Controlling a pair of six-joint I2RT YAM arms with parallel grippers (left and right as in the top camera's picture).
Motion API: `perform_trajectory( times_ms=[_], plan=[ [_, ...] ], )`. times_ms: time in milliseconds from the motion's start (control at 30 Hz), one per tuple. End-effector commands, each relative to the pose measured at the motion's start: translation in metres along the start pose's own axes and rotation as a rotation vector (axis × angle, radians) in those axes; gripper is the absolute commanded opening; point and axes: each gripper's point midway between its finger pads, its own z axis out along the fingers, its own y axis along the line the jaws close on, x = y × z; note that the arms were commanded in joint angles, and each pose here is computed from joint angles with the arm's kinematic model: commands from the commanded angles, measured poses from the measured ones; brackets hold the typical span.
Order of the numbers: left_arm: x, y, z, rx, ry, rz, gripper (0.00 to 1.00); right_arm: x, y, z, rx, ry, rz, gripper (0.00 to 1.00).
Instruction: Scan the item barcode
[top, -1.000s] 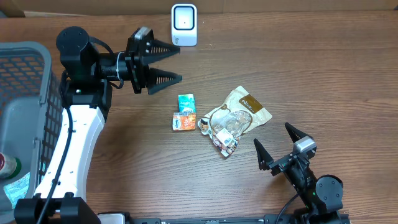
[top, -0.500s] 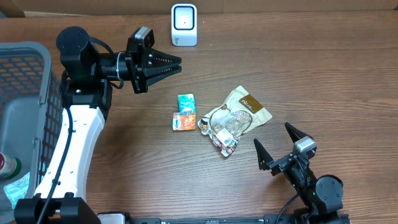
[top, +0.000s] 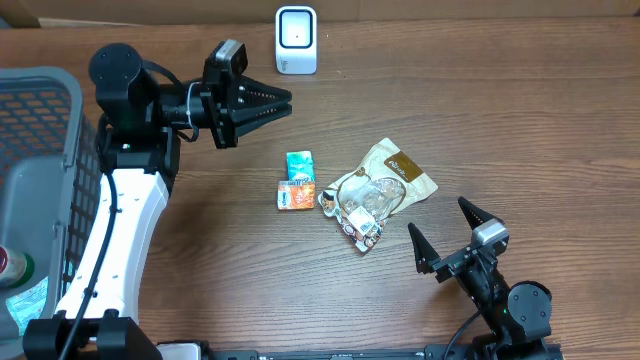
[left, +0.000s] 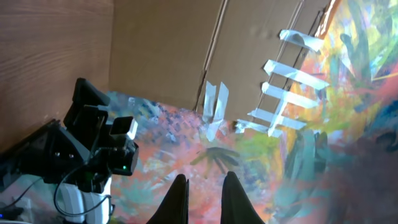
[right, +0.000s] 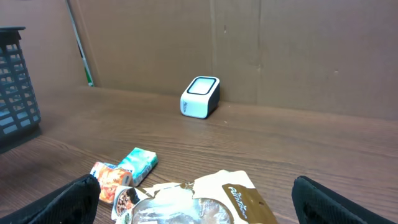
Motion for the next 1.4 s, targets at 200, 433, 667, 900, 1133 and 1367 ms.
perform_trajectory(
  times_ms=[200,433,667,900,1133,1367],
  plan=[
    [0.005,-0.012,0.001,0.003,-0.002,0.093,0.04,0.001,0.000,0.000,-0.002,-0.005,0.002,1.00],
    [0.006,-0.026,0.001,0.024,-0.033,0.171,0.04,0.001,0.000,0.000,-0.002,-0.005,0.002,1.00],
    [0.008,-0.029,0.001,0.028,-0.035,0.198,0.04,0.001,0.000,0.000,-0.002,-0.005,0.002,1.00],
    [0.007,-0.030,0.001,0.030,-0.039,0.202,0.05,0.001,0.000,0.000,-0.002,-0.005,0.002,1.00],
    [0.007,-0.030,0.001,0.029,-0.041,0.280,0.05,0.001,0.000,0.000,-0.002,-0.005,0.002,1.00],
    [0.009,-0.032,0.000,0.026,-0.043,0.458,0.04,0.001,0.000,0.000,-0.002,-0.005,0.002,1.00]
  ],
)
